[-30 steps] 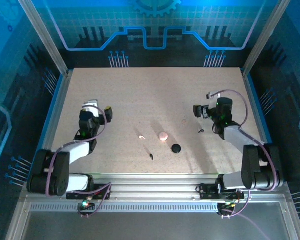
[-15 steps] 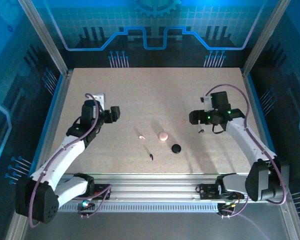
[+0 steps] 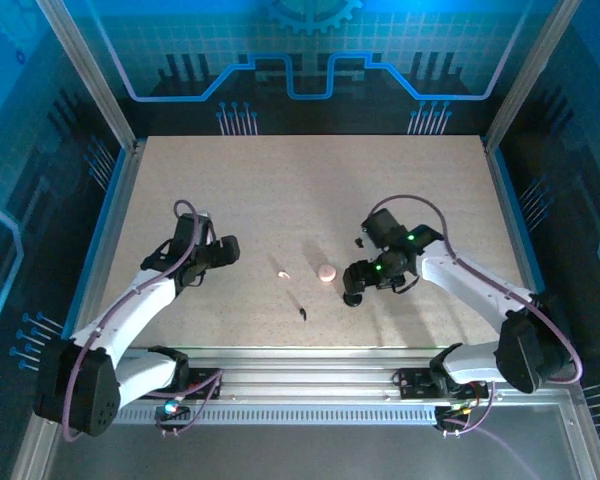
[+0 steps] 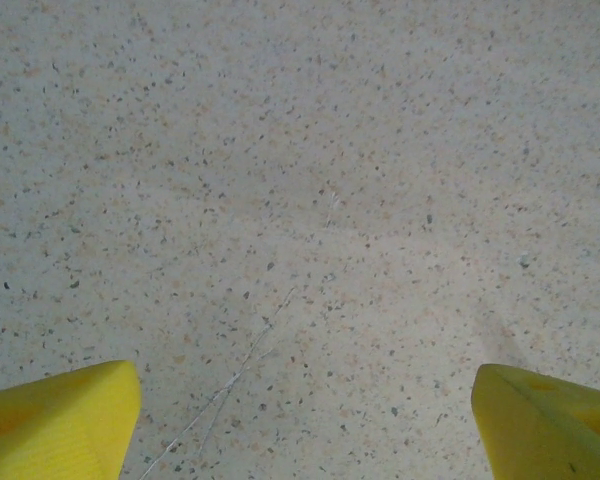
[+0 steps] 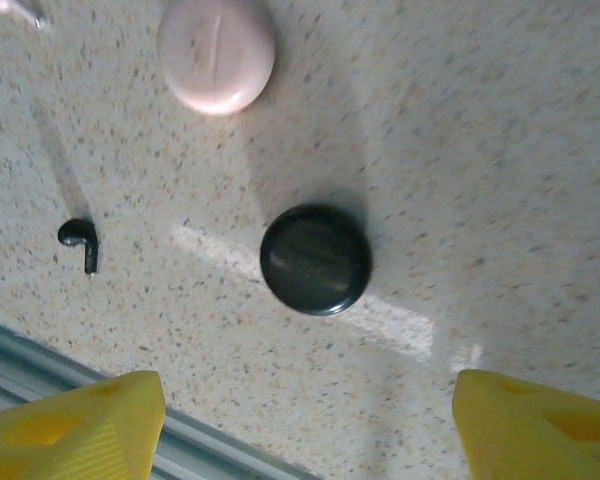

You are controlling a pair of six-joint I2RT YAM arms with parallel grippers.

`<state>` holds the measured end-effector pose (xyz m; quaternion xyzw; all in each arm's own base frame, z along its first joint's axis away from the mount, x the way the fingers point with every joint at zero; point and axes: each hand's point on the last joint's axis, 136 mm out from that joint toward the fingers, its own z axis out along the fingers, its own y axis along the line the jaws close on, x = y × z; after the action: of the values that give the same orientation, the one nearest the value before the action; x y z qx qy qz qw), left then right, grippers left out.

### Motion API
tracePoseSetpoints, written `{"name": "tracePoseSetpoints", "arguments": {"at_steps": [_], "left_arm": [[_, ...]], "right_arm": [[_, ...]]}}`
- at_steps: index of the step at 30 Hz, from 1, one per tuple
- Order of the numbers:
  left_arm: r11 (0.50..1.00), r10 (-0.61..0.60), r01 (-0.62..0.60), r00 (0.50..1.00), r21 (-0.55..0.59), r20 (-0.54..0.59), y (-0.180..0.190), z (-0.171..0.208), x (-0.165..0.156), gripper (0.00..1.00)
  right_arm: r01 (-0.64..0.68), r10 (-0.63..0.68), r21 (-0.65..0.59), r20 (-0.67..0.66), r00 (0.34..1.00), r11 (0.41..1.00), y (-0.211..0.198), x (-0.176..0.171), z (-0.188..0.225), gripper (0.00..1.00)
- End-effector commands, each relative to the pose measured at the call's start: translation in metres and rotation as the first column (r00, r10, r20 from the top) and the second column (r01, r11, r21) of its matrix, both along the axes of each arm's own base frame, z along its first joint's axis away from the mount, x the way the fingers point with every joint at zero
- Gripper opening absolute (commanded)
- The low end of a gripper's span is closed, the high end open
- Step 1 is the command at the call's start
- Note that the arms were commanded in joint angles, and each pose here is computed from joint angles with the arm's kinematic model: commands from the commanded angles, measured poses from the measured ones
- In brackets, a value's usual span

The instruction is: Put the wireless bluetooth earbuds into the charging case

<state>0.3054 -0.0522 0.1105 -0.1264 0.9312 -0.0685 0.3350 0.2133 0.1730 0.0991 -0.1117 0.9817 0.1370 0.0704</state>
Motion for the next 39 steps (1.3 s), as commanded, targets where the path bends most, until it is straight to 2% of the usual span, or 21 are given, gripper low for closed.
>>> {"name": "tracePoseSetpoints", "arguments": {"at_steps": [1, 13, 23, 33, 39], "left_arm": [[1.0, -0.005, 0.003, 0.999, -0.031, -0.043, -0.007, -0.007, 0.0, 0.87], [0.999, -0.029, 0.027, 0.998, -0.042, -0.062, -0.015, -0.013, 0.008, 0.87], [0.999, -0.028, 0.026, 0.998, -0.028, -0.054, -0.013, -0.016, 0.009, 0.87], [0.999, -0.016, 0.015, 1.0, -0.039, -0.011, -0.012, -0.007, 0.007, 0.85], [1.0, -0.016, 0.016, 0.999, -0.023, -0.034, -0.01, -0.011, 0.003, 0.85]], "right_arm": [[0.033, -0.037, -0.045, -0.082, 0.996, 0.998, 0.005, -0.013, -0.015, 0.74], [0.007, -0.025, -0.1, -0.176, 0.984, 0.995, 0.017, -0.004, -0.056, 0.71], [-0.008, -0.011, -0.117, -0.163, 0.986, 0.993, 0.022, 0.006, -0.07, 0.68], [-0.026, 0.003, -0.148, -0.153, 0.988, 0.989, 0.023, 0.005, -0.081, 0.58], [0.0, -0.015, -0.14, -0.106, 0.994, 0.99, 0.024, 0.009, -0.077, 0.55]]}}
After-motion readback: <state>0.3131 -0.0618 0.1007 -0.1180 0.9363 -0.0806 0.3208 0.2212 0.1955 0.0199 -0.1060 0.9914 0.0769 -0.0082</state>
